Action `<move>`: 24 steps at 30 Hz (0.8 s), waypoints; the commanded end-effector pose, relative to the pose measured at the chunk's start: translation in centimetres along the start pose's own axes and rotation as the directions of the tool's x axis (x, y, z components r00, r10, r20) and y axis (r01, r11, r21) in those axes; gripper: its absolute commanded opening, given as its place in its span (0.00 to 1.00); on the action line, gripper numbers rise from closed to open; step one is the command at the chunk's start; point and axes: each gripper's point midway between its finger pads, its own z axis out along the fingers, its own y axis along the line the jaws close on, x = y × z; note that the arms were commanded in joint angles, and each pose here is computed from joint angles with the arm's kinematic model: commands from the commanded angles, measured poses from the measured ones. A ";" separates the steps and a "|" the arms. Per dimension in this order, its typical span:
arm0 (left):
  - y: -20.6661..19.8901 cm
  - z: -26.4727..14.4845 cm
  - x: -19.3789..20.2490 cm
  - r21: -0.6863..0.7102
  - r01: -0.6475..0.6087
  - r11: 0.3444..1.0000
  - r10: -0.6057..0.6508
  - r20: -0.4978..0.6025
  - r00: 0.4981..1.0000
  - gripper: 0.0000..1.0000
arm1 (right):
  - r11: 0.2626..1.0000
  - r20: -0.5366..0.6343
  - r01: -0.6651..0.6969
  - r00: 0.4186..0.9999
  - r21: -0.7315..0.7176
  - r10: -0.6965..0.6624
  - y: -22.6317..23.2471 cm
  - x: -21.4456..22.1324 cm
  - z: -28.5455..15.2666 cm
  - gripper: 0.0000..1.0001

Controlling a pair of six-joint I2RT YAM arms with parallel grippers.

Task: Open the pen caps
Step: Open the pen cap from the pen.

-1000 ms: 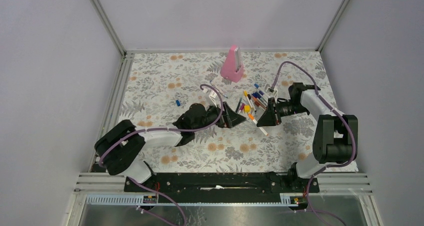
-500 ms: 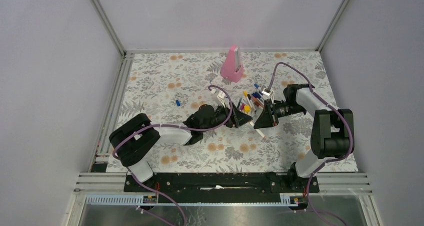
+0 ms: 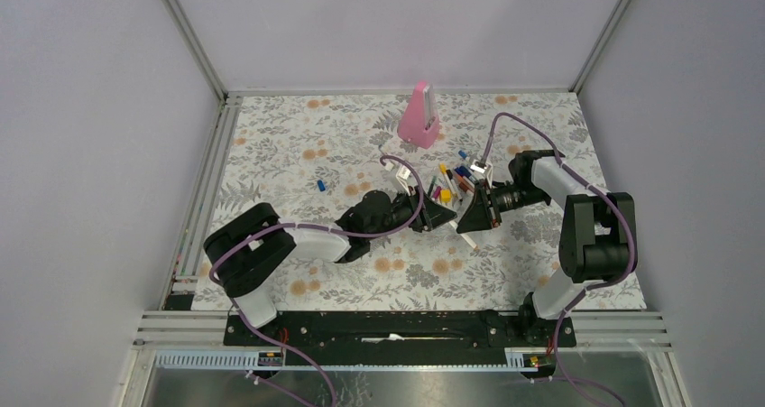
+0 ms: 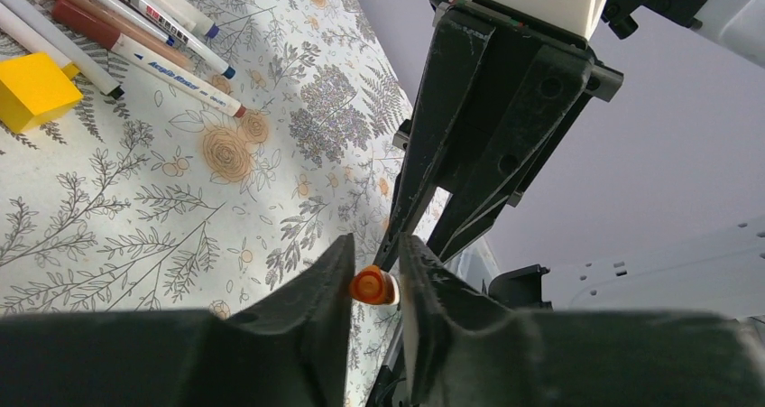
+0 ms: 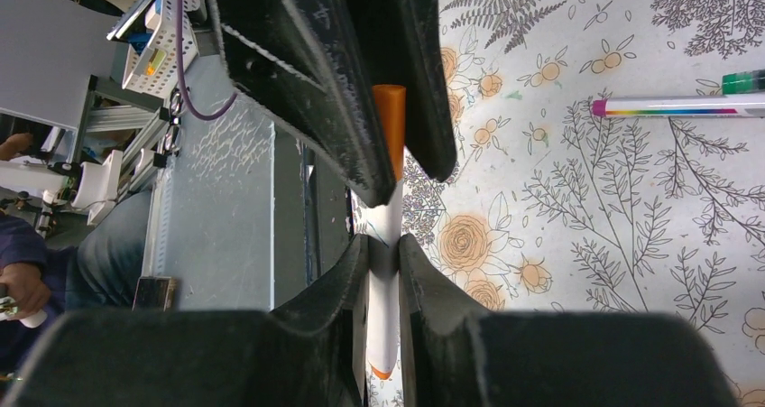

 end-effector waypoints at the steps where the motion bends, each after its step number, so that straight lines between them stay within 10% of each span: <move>1: -2.9 0.9 -1.9 0.093 -0.016 0.996 0.010 0.066 0.998 0.18 | 0.999 0.012 0.026 1.000 -0.022 -0.026 0.4 -0.9 0.1 0.00; 7: -3.2 0.5 -1.9 0.103 -0.006 0.995 -0.001 0.066 0.998 0.00 | 0.999 0.004 0.036 0.999 -0.021 -0.036 0.5 -0.8 0.1 0.02; 15: -3.8 -1.6 -3.2 0.086 0.002 0.996 -0.013 0.131 0.991 0.00 | 0.994 -0.033 0.103 0.994 0.043 -0.102 0.7 -0.6 -0.3 0.66; 24: -5.3 -2.4 -4.4 0.099 -0.041 0.994 0.025 0.159 0.987 0.00 | 0.979 -0.124 0.180 0.978 0.091 -0.168 1.8 -0.5 1.8 0.66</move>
